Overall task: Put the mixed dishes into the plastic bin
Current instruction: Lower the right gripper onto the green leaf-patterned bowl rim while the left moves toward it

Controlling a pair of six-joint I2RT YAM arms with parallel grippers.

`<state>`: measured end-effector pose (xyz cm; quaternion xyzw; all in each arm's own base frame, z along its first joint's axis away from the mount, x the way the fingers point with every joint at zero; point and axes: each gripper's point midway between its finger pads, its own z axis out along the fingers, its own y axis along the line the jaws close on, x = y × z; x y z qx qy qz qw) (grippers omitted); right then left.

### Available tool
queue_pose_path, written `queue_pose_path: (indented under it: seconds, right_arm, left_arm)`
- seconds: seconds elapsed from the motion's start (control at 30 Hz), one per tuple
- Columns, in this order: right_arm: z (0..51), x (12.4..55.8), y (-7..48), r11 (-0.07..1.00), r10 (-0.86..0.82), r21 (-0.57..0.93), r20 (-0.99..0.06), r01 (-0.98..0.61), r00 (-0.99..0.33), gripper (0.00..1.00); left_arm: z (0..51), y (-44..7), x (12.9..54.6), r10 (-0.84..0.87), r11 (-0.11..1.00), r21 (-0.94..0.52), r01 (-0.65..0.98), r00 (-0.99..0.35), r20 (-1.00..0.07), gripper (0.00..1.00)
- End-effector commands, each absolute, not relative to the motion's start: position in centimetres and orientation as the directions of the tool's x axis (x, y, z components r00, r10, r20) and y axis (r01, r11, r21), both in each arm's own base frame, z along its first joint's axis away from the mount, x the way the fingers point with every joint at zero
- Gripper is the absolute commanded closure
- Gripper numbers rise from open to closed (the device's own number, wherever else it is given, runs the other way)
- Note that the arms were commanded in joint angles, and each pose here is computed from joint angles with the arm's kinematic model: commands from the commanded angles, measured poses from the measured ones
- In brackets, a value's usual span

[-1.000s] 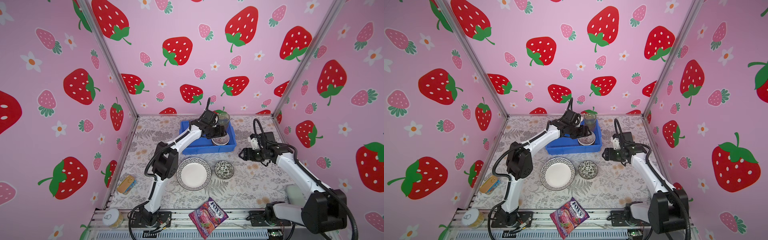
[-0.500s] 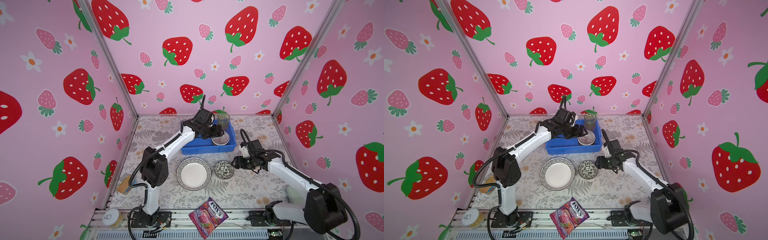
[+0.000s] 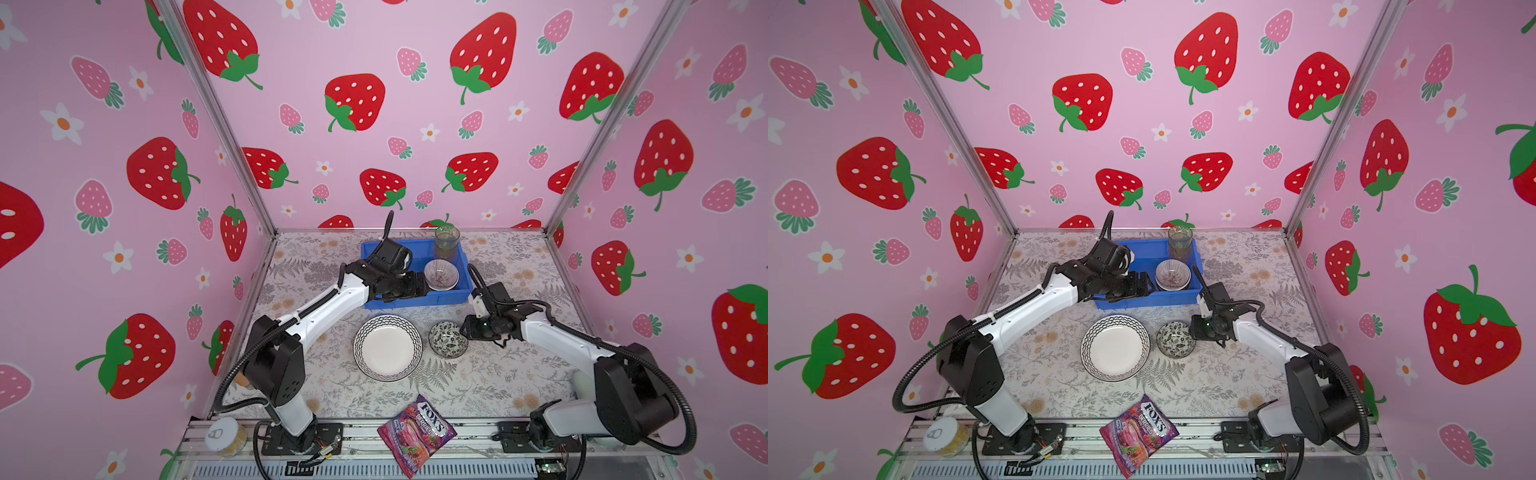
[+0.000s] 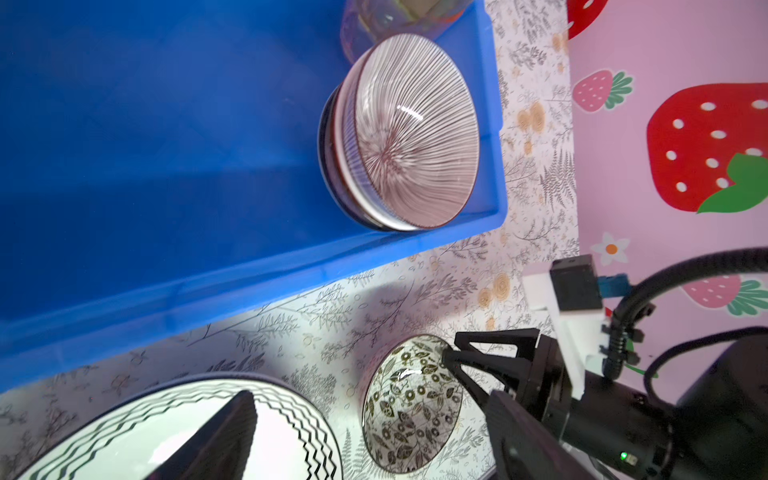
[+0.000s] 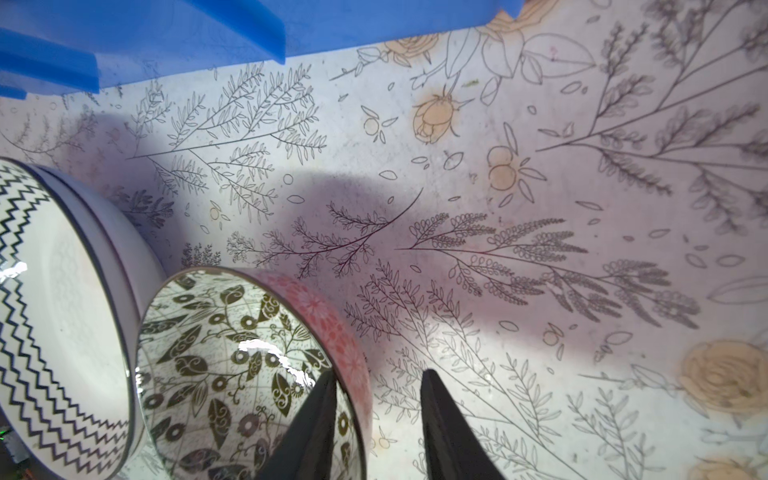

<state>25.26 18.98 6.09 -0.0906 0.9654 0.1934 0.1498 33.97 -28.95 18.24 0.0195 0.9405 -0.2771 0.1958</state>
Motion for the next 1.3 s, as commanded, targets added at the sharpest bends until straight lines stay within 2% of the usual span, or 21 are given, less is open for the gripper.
queue_pose_path:
  seconds: [0.0, 0.23, 0.33, 0.43, 0.67, 1.03, 1.27]
  right_arm:
    - [5.5, 25.2, 19.1, 0.911, -0.119, 0.340, -0.322, -0.232, -0.939, 0.66]
    - [5.2, 25.1, 19.7, 0.903, -0.129, 0.353, -0.317, -0.243, -0.940, 0.72]
    - [5.2, 25.1, 19.9, 0.902, -0.128, 0.356, -0.318, -0.244, -0.939, 0.77]
    - [5.6, 25.1, 20.0, 0.902, -0.126, 0.358, -0.322, -0.244, -0.938, 0.88]
    - [7.4, 25.3, 19.7, 0.903, -0.118, 0.350, -0.353, -0.249, -0.928, 0.98]
    - [11.1, 25.7, 19.8, 0.893, -0.125, 0.349, -0.413, -0.284, -0.902, 1.00]
    - [12.5, 26.1, 20.1, 0.886, -0.139, 0.346, -0.438, -0.309, -0.888, 1.00]
  left_arm:
    - [18.8, -27.9, 33.2, -0.110, 0.852, -0.511, 0.115, -0.915, -0.389, 0.11]
    - [17.1, -26.6, 31.3, -0.118, 0.862, -0.501, 0.081, -0.928, -0.354, 0.11]
    - [16.6, -26.7, 30.6, -0.114, 0.860, -0.504, 0.075, -0.936, -0.334, 0.11]
    - [16.1, -26.8, 29.8, -0.107, 0.865, -0.497, 0.069, -0.943, -0.316, 0.11]
    - [15.5, -27.3, 28.5, -0.081, 0.880, -0.470, 0.070, -0.952, -0.293, 0.11]
    - [14.2, -31.2, 27.1, 0.031, 0.903, -0.407, 0.137, -0.966, -0.257, 0.11]
    - [13.7, -33.5, 26.4, 0.092, 0.910, -0.375, 0.180, -0.966, -0.240, 0.15]
